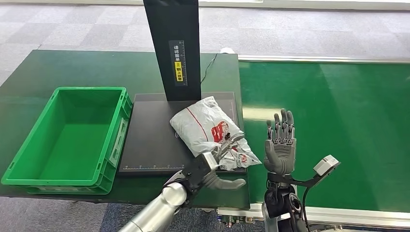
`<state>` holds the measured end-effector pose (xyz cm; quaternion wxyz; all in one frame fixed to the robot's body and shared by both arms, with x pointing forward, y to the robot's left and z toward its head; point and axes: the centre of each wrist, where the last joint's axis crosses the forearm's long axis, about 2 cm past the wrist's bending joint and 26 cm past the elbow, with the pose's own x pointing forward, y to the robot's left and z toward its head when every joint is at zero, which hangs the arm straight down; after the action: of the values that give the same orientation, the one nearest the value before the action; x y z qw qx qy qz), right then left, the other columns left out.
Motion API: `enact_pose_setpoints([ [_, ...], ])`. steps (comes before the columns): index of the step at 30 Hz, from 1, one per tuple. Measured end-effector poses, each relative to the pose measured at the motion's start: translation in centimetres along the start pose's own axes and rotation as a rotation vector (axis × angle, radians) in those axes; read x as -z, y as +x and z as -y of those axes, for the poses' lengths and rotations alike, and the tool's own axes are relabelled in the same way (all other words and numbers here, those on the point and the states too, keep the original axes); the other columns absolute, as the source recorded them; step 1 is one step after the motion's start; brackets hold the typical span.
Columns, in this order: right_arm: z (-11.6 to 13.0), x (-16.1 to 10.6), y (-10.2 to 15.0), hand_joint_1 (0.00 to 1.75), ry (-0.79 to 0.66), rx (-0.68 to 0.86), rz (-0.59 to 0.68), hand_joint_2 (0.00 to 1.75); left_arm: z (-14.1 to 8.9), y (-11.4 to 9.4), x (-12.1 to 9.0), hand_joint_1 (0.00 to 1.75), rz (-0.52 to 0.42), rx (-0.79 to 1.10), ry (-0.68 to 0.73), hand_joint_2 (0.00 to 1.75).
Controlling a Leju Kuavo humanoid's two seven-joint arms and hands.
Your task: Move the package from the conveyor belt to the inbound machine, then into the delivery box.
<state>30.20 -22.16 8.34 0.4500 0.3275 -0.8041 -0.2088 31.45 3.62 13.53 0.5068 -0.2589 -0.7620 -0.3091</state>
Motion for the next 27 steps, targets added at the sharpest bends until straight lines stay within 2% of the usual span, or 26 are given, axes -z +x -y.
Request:
enact_pose_setpoints([
  [3,-0.2,0.1,0.0,0.00,0.011,0.006,0.002,1.75,1.1,0.3,1.5,0.00,-0.065,-0.032,-0.069,1.75],
  [7,-0.4,0.2,0.0,0.00,0.022,0.008,0.002,1.75,2.1,0.3,2.3,0.00,-0.130,-0.018,-0.143,1.75],
  [13,-0.4,-0.4,0.1,0.00,0.015,-0.003,-0.007,1.75,1.9,0.4,3.2,0.00,-0.190,0.013,-0.189,1.75],
  [20,-0.1,-1.1,0.1,0.00,-0.009,-0.012,-0.018,1.75,1.4,-0.1,3.1,0.00,-0.229,0.083,-0.227,1.75],
  [27,-0.2,-1.2,0.5,0.00,-0.002,-0.015,-0.008,1.75,0.6,0.0,3.4,0.00,-0.225,0.137,-0.196,1.75],
])
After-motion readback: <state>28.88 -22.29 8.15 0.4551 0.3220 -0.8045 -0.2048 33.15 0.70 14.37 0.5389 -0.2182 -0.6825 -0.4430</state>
